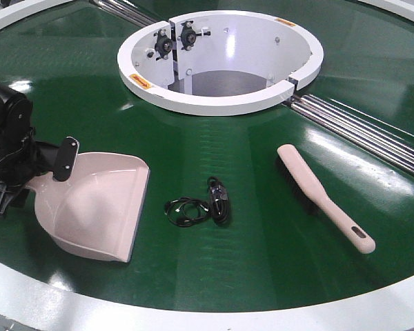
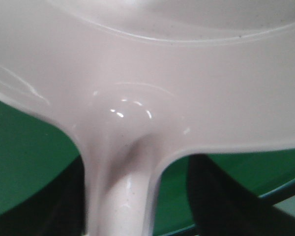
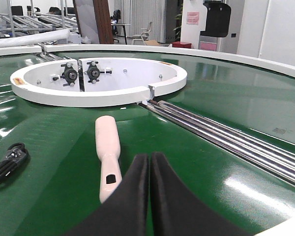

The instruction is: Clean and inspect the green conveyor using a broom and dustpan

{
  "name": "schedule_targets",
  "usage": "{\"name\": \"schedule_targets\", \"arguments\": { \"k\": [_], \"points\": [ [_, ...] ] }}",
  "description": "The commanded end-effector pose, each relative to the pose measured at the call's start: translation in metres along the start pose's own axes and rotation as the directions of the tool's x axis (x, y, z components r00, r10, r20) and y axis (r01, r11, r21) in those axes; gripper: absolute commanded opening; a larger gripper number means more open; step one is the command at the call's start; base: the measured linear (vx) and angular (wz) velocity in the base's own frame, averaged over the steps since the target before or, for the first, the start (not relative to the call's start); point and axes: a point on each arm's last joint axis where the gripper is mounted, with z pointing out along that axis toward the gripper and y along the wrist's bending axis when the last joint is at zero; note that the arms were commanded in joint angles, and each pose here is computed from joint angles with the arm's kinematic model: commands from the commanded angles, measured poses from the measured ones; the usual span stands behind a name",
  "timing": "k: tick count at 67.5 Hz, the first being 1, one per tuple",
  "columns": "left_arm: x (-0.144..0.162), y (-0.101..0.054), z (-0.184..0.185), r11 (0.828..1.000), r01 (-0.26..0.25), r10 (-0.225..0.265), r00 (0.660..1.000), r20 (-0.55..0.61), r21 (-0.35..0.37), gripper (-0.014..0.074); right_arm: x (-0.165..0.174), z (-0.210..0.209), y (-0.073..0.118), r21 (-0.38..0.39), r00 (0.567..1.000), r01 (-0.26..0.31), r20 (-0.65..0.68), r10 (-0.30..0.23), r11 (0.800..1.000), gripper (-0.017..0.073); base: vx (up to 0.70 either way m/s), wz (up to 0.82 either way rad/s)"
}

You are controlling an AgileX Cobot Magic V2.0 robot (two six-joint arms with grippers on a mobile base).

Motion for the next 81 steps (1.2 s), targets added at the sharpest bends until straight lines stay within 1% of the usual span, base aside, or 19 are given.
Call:
{"name": "schedule_targets", "arguments": {
  "k": [1, 17, 24, 31, 36, 49, 53, 58, 63, 73, 81],
  "points": [
    [0.010, 0.006, -0.024, 0.996, 0.016, -0.017, 1.000, -0.008, -0.084, 0.0258, -0.007, -0.001, 0.000, 0.006, 0.996, 0.006, 0.085, -0.006, 1.000, -0.0008, 0.00, 0.00],
    [0.011, 0.004, -0.024, 0.998, 0.013, -0.015, 1.000, -0.017, -0.069, -0.0010, -0.007, -0.001, 0.000, 0.006, 0.996, 0.006, 0.085, -0.006, 1.000, -0.0008, 0.00, 0.00],
    [0.011, 0.005, -0.025, 0.997, 0.000, -0.002, 0.999, -0.035, -0.074, -0.0008, -0.007, -0.001, 0.000, 0.006, 0.996, 0.006, 0.085, -0.006, 1.000, -0.0008, 0.00, 0.00],
    [0.012, 0.004, -0.029, 0.996, -0.002, -0.001, 0.999, -0.037, -0.086, -0.0008, -0.007, -0.001, 0.000, 0.006, 0.996, 0.006, 0.085, -0.006, 1.000, -0.0008, 0.00, 0.00],
    [0.011, 0.004, -0.032, 0.995, -0.018, 0.013, 0.998, -0.054, -0.096, -0.0008, -0.007, -0.001, 0.000, 0.006, 0.996, 0.006, 0.085, -0.006, 1.000, -0.0008, 0.00, 0.00],
    [-0.002, 0.004, -0.037, 0.993, -0.034, 0.030, 0.999, -0.039, -0.110, -0.0008, -0.007, -0.001, 0.000, 0.006, 0.996, 0.006, 0.085, -0.006, 1.000, -0.0008, 0.00, 0.00],
    [-0.006, 0.004, -0.038, 0.993, -0.031, 0.027, 0.999, -0.036, -0.114, -0.0008, -0.007, -0.001, 0.000, 0.006, 0.996, 0.006, 0.085, -0.006, 1.000, -0.0008, 0.00, 0.00],
    [-0.008, 0.004, -0.039, 0.993, -0.004, 0.000, 1.000, -0.031, -0.118, -0.0008, -0.007, -0.001, 0.000, 0.006, 0.996, 0.006, 0.085, -0.006, 1.000, -0.0008, 0.00, 0.00],
    [-0.010, 0.003, -0.039, 0.993, -0.002, -0.002, 1.000, -0.032, -0.115, -0.0008, -0.007, -0.001, 0.000, 0.006, 0.996, 0.006, 0.085, -0.006, 1.000, -0.0008, 0.00, 0.00],
    [-0.016, 0.000, -0.041, 0.995, -0.019, 0.015, 0.999, -0.038, -0.096, -0.0008, -0.007, -0.001, 0.000, 0.006, 0.996, 0.006, 0.085, -0.006, 1.000, -0.0008, 0.00, 0.00],
    [-0.024, 0.000, -0.044, 0.994, -0.036, 0.032, 0.999, -0.035, -0.098, -0.0008, -0.007, -0.001, 0.000, 0.006, 0.996, 0.006, 0.085, -0.006, 1.000, -0.0008, 0.00, 0.00]
  ]
}}
